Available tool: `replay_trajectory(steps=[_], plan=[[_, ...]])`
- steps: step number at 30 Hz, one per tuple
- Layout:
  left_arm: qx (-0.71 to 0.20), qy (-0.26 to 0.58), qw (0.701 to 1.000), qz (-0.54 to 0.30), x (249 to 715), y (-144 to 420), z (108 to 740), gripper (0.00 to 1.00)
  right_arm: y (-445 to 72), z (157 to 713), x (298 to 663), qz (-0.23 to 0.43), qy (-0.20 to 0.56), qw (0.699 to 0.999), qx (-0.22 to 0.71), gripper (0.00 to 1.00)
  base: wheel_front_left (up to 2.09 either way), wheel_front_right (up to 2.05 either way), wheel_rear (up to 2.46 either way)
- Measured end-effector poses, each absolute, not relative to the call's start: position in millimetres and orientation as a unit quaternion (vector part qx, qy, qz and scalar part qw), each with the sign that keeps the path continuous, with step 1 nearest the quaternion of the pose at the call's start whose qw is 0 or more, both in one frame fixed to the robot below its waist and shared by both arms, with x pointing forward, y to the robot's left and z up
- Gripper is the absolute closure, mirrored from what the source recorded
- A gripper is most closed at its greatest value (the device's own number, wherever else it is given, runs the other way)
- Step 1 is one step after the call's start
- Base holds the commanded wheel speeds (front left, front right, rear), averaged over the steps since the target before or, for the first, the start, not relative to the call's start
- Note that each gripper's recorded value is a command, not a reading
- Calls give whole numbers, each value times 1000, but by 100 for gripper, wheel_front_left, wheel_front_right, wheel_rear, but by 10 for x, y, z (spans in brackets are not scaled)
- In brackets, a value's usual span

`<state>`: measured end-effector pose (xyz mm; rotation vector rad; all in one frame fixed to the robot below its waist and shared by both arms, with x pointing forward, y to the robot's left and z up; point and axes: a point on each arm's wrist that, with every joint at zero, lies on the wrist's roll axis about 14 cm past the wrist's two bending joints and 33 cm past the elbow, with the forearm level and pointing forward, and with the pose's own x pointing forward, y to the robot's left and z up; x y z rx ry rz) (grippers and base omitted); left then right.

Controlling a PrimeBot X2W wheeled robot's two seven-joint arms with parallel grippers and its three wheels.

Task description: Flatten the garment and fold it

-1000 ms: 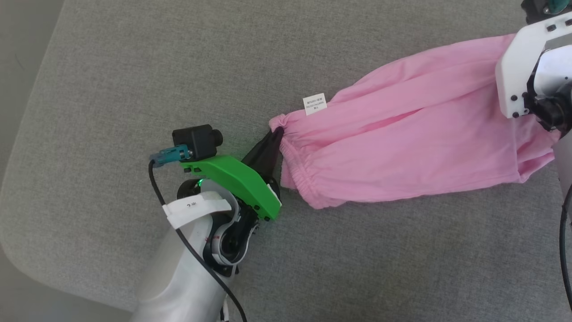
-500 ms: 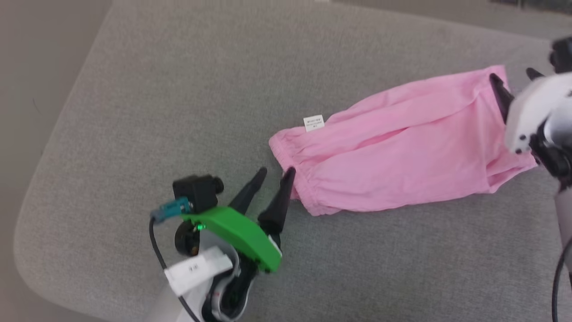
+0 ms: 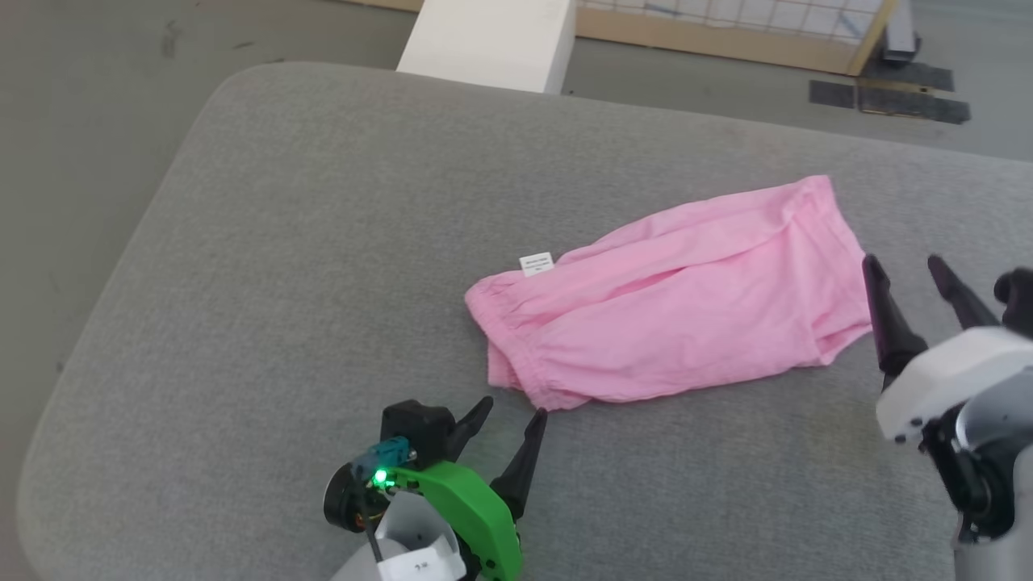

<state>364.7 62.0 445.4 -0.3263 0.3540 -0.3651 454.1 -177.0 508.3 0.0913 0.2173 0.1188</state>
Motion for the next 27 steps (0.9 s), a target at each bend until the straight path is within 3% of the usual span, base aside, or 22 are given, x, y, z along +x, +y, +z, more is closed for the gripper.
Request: replay_trajectory(steps=[10, 22, 23, 24, 25, 27], plan=[[-122, 194, 957, -179, 3802, 484, 4202, 0, -1972, 5016, 4232, 21, 117, 991, 64, 0, 0, 0, 0], [-103, 243, 951, -164, 3977, 446, 3896, 0, -2052, 4882, 4202, 5, 134, 989, 65, 0, 0, 0, 0], [-103, 244, 950, -163, 3997, 443, 3887, 19, -2051, 4864, 4203, 5, 137, 988, 66, 0, 0, 0, 0], [-102, 247, 950, -164, 4013, 437, 3877, 69, -2050, 4843, 4203, 4, 140, 988, 66, 0, 0, 0, 0], [-101, 249, 949, -167, 4020, 426, 3866, 100, -2050, 4822, 4203, 4, 143, 988, 67, 0, 0, 0, 0], [-100, 251, 947, -172, 4031, 413, 3863, 100, -2058, 4770, 4199, 2, 151, 986, 67, 0, 0, 0, 0]])
